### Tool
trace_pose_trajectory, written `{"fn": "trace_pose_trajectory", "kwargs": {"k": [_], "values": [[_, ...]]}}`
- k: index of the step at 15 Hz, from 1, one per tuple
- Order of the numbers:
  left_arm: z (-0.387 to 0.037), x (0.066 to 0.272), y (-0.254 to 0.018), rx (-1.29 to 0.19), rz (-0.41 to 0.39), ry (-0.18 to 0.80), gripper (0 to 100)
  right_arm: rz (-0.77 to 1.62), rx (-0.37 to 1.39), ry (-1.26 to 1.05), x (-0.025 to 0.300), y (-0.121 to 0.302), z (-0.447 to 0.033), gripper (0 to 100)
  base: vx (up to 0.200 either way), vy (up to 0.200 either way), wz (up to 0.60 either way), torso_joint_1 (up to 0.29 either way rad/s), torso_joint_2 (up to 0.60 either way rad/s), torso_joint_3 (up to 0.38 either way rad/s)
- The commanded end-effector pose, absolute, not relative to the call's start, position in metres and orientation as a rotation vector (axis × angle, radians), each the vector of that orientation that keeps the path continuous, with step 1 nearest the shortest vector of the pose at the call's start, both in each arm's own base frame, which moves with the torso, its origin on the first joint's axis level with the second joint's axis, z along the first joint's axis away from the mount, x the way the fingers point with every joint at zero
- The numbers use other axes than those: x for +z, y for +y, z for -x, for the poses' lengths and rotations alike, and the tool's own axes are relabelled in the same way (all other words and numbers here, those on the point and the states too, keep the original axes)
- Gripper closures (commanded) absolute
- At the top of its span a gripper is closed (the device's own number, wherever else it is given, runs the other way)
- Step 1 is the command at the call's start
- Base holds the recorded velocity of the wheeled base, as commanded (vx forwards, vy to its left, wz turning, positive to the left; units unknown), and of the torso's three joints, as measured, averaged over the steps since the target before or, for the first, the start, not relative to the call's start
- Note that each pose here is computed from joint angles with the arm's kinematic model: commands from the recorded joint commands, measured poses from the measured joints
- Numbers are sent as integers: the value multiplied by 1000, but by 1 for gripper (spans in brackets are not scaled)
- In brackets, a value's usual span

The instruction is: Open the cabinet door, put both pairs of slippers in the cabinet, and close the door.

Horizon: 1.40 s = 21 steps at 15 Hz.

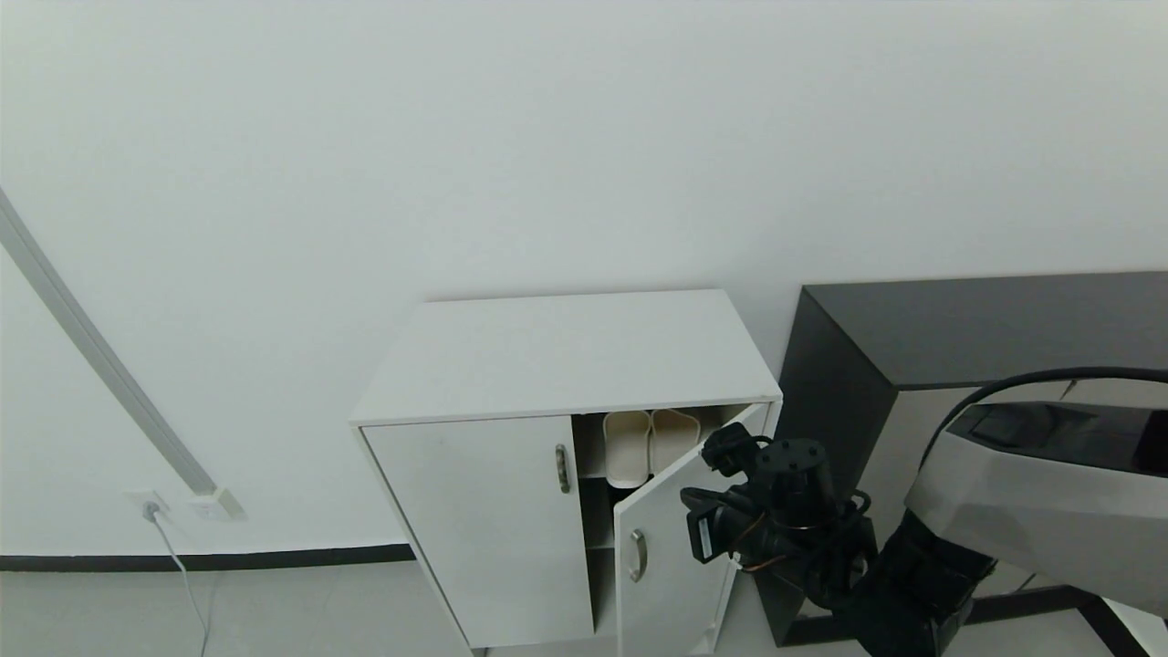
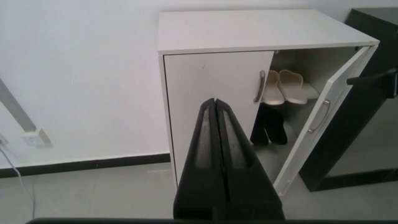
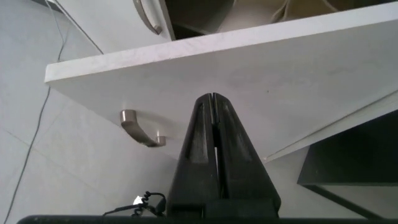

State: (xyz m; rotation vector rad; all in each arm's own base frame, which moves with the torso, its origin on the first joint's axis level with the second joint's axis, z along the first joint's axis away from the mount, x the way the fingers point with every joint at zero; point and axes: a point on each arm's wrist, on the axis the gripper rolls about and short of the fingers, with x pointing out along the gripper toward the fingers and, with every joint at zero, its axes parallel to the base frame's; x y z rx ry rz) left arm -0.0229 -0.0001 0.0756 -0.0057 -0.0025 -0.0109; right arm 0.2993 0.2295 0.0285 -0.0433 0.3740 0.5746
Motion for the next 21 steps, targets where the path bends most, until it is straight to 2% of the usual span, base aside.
{"fn": "trace_pose_trajectory", "kwargs": {"k": [1, 8, 16, 21], "values": [[23, 76, 0, -11, 8, -1, 100, 46, 560, 388, 15, 231, -310, 100, 0, 0, 0, 0, 0, 0], [23, 76, 0, -11, 8, -1, 100, 41, 523, 392, -4, 235, -339, 100, 0, 0, 0, 0, 0, 0], [23, 76, 0, -8, 8, -2, 100, 32, 506, 377, 8, 246, -369, 100, 0, 0, 0, 0, 0, 0], [23, 76, 0, -9, 8, -1, 100, 26, 493, 367, 2, 250, -387, 100, 0, 0, 0, 0, 0, 0]]}}
